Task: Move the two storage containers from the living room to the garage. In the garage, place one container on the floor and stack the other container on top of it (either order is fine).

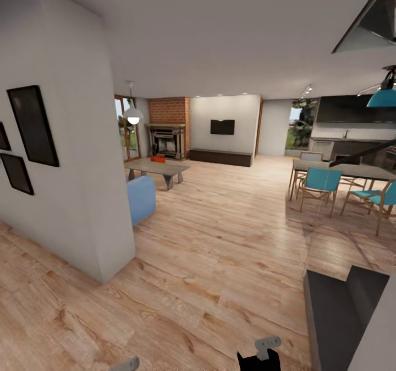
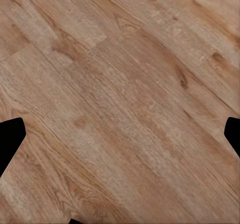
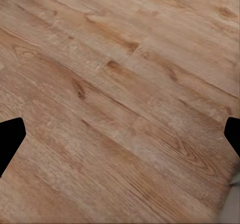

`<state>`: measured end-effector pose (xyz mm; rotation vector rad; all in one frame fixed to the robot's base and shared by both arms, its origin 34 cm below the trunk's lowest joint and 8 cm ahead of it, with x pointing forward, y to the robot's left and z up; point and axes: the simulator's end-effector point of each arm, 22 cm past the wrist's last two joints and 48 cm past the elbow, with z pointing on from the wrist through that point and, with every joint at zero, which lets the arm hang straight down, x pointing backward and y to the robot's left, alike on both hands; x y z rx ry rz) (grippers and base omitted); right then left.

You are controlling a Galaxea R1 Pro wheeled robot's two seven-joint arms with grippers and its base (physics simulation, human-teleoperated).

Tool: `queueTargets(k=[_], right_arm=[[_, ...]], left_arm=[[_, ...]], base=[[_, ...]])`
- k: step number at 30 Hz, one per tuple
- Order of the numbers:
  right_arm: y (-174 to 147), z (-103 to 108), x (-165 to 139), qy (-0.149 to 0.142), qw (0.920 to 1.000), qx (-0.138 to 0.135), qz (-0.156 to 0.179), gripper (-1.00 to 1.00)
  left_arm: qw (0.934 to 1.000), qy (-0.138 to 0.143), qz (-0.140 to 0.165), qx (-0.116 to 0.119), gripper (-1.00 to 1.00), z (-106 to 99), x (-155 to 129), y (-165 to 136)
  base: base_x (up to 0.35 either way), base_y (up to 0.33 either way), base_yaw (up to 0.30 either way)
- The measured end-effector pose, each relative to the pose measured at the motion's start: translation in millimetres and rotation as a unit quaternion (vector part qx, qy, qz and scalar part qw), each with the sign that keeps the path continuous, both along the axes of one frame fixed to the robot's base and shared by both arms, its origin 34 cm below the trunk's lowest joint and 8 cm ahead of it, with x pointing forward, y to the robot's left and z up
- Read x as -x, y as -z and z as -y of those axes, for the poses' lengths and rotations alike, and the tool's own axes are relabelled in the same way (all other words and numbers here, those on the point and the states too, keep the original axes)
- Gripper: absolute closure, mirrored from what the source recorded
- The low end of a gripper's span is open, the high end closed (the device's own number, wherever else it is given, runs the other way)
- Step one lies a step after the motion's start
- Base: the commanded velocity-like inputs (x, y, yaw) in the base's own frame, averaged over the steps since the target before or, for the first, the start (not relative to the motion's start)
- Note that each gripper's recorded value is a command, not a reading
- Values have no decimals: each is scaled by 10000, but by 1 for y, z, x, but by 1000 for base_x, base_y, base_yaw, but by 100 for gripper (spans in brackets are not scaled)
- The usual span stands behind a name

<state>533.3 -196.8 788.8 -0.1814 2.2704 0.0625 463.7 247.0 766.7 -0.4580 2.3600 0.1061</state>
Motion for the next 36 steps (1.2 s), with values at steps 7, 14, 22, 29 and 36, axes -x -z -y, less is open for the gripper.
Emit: queueTargets(k=[7,14,22,29,36], right_arm=[[4,0,3,0,10000,1,-54,-100],[9,0,5,-1,9999,-2,-108,-100],[14,0,8,-3,9998,-3,-174,-100],[19,0,11,0,9997,0,-228,-100],[23,0,13,0,9996,0,-283,-100]], left_arm=[[10000,4,-53,-3,-100,0,3,4],[9999,3,-112,0,-100,0,6,7],[9998,2,-175,0,-100,0,9,12],[9997,5,-231,-3,-100,0,11,16],[9996,7,-287,-5,-100,0,14,20]], base=[[159,0,-66],[314,0,-66],[322,0,-66],[322,0,-66],[322,0,-66]])
